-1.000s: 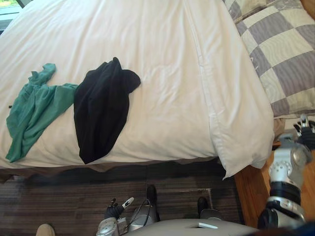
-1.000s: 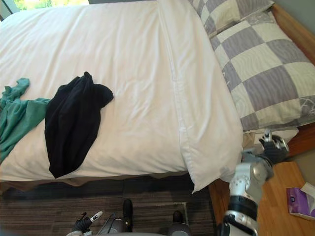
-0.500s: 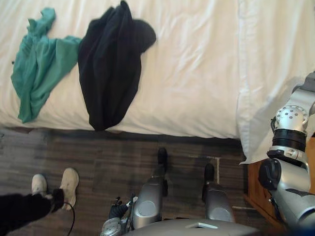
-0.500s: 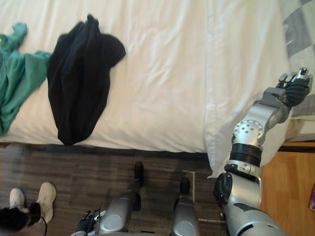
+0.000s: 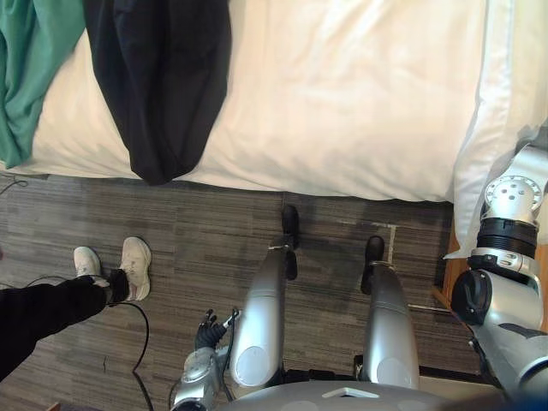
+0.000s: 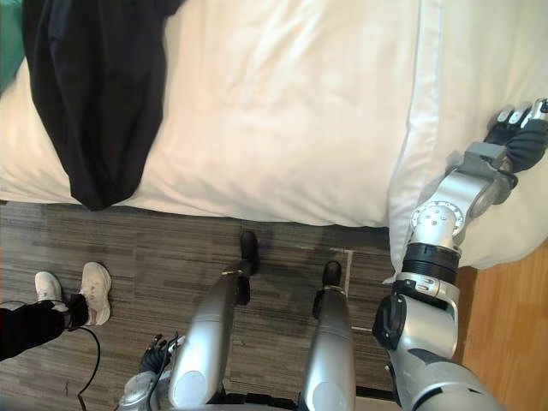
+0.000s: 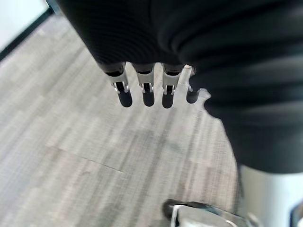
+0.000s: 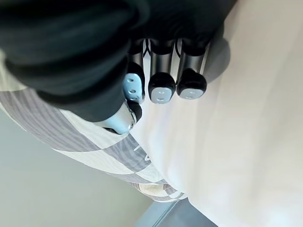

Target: Tidy the bed and pick cloth on bed and put in laundry

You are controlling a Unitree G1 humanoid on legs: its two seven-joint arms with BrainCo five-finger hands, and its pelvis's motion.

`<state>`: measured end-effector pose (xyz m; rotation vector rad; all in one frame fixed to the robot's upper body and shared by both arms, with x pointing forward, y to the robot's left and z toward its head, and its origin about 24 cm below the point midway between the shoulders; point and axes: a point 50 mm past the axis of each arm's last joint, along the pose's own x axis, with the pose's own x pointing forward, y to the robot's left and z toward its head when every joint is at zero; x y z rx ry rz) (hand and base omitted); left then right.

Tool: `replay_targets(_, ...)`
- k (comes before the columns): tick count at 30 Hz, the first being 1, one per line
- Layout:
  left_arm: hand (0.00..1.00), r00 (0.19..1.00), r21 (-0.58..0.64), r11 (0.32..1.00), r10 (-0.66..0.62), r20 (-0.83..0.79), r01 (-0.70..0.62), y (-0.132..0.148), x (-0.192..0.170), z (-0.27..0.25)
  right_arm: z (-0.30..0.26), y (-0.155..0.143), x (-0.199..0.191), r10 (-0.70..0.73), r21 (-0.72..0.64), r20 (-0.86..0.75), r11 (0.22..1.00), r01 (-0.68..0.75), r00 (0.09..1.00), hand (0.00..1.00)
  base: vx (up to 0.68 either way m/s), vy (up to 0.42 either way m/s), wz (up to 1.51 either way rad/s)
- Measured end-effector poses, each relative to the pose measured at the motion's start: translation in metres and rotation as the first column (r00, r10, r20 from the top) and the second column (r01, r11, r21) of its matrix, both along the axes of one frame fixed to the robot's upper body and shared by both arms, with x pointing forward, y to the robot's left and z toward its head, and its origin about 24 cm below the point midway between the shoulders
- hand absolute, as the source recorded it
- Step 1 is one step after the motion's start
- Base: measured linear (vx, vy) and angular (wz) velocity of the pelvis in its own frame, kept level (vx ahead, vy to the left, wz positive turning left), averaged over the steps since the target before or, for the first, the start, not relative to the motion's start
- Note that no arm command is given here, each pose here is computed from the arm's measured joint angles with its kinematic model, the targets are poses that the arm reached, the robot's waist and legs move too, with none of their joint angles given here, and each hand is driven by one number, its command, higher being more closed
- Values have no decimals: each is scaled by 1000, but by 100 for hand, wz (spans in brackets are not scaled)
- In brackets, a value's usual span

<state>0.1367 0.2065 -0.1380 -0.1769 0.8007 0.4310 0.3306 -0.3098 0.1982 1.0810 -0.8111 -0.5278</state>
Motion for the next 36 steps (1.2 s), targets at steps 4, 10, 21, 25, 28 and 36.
replay_targets(4,0,998,-1,998,67,19,-67,9,3,2,-54,5,-10,9,70,-104,998,-1,995,100,20,28,-8)
replay_targets(10,0,993,-3,993,114,12,-114,16,2,3,-197,21,-56,103,347,-529,932,104,843,100,21,9,2)
replay_targets(21,0,991,-31,991,127,-41,-128,5,-10,-5,-330,86,-203,358,434,-876,877,205,325,0,129,-12,-5)
replay_targets(25,0,989,-34,992,118,-85,-122,2,-17,-10,-341,97,-218,382,396,-912,914,84,148,0,156,-61,-10)
replay_targets(28,0,989,-29,995,94,-116,-98,1,-21,-12,-351,111,-230,381,384,-923,920,-75,-47,0,112,-61,-5)
replay_targets(36,0,988,-16,997,71,-135,-74,0,-26,-14,-360,124,-245,286,376,-914,864,-336,-287,0,53,-9,10)
